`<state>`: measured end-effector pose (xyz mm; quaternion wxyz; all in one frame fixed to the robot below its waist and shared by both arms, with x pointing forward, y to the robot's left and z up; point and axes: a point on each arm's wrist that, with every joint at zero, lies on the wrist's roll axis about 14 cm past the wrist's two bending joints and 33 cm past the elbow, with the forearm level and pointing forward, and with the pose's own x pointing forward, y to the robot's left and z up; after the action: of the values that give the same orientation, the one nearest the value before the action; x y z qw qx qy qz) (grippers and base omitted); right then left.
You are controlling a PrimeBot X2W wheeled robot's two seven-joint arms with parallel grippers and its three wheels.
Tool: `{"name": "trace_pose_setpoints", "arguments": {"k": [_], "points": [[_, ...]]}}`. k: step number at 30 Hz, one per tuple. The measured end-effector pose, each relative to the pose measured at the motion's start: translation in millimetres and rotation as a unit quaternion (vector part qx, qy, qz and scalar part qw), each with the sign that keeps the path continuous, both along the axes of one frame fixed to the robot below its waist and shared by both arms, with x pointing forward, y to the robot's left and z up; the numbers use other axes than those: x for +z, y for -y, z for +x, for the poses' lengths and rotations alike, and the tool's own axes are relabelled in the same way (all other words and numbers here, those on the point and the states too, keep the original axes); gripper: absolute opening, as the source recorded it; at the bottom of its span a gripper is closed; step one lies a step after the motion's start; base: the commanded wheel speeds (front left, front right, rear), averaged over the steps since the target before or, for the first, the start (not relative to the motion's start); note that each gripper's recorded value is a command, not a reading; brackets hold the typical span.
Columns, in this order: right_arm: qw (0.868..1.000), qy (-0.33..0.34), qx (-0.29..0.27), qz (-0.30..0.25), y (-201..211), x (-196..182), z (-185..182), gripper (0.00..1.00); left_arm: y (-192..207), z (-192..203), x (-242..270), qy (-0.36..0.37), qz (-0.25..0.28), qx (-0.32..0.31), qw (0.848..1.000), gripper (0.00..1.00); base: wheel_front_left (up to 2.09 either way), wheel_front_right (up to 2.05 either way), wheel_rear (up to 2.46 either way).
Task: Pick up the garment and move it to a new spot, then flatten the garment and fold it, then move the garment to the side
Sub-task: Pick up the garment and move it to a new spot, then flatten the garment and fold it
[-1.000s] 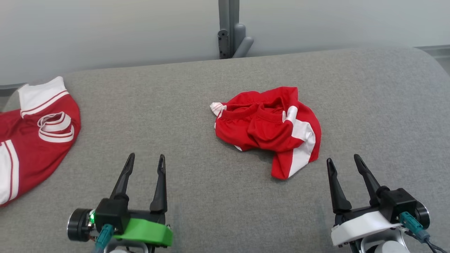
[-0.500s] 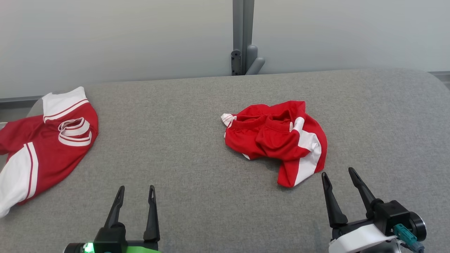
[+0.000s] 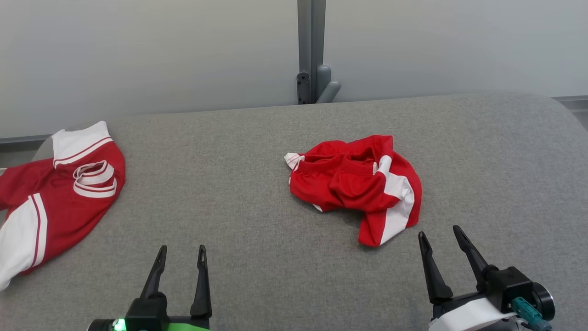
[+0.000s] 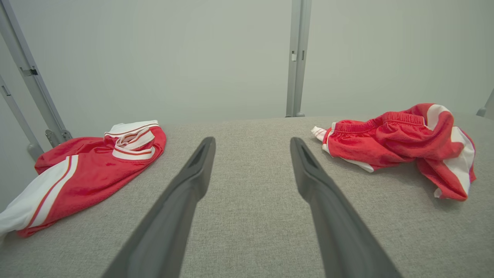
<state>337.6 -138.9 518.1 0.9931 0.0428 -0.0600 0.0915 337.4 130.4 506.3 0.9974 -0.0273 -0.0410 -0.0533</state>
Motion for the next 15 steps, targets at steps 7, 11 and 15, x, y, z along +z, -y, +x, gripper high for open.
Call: {"name": "trace_pose_setpoints", "arguments": {"k": [7, 11, 15], "points": [[1.000, 0.000, 0.002, 0.000, -1.0, 0.0, -0.7, 1.00, 2.0, -1.3, -0.7, -0.001, -0.001, -0.001, 1.000, 1.00, 0.00, 0.00, 0.00], [1.000, -0.001, 0.003, -0.001, -1.7, -0.5, -0.8, 1.00, 2.3, -1.9, -2.4, -0.004, -0.001, -0.002, 1.000, 1.00, 0.00, 0.00, 0.00], [1.000, -0.001, 0.003, 0.000, -1.6, -0.7, -0.8, 1.00, 2.9, -2.1, -3.5, -0.006, -0.001, -0.003, 1.000, 1.00, 0.00, 0.00, 0.00]]}}
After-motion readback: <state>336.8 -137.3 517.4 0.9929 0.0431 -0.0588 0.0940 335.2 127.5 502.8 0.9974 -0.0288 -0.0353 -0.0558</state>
